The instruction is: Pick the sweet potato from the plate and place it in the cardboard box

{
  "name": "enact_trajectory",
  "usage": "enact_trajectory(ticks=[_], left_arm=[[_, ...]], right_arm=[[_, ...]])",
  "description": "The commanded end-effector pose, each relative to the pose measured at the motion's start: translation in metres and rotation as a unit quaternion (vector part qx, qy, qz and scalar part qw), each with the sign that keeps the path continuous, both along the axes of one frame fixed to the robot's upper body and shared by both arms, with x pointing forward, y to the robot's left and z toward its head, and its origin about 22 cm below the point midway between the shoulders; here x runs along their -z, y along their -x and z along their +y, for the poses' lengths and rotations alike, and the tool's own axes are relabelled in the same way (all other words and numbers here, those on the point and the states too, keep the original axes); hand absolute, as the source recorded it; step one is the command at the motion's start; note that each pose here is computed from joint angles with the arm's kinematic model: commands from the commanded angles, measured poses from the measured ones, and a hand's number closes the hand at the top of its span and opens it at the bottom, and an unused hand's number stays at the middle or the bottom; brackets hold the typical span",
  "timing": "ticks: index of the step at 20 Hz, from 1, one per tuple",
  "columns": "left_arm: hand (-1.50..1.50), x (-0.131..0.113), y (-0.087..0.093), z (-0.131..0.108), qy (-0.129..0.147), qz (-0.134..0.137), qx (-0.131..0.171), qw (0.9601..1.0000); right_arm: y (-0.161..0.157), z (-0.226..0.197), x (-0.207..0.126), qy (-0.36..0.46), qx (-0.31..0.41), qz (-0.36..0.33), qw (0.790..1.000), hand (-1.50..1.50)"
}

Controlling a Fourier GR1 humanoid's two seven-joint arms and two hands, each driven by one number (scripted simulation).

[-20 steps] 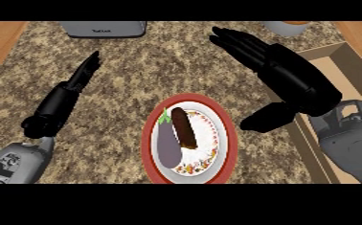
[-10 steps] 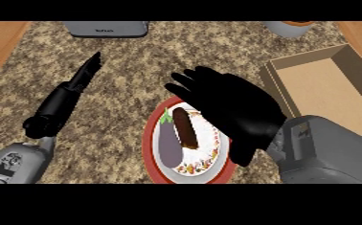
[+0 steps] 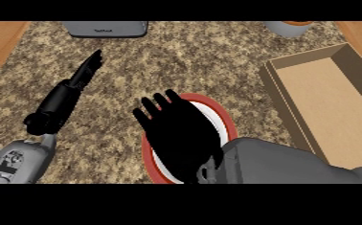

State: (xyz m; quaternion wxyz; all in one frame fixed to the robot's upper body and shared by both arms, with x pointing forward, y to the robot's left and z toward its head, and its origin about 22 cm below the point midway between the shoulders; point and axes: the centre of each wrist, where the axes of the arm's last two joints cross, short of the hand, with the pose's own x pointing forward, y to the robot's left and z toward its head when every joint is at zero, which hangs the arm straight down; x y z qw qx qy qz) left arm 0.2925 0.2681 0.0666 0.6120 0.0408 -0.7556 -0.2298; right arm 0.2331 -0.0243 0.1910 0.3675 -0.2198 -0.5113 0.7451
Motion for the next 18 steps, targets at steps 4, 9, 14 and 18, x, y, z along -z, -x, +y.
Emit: enact_trajectory(ticks=[4,9,14,18], left_arm=[[0.0,-0.006,0.0,-0.003,0.003,0.001,0.0,1.0],[0.0,0.005,-0.014,0.007,0.0,0.001,-0.01,0.9999],[0.0,-0.002,-0.002,0.001,0.002,0.004,0.003,1.0],[0.0,-0.001,-0.006,-0.006,0.0,0.004,0.001,1.0]], right_arm=[[0.004,0.021,0.026,0.051,0.045,0.019,0.998,-1.5],[0.008,0.022,0.04,0.07,0.052,-0.005,0.996,-1.5],[-0.004,0.033,0.057,0.07,0.065,-0.023,0.995,-1.5],[-0.005,0.024,0.058,0.083,0.06,-0.019,0.995,-1.5]])
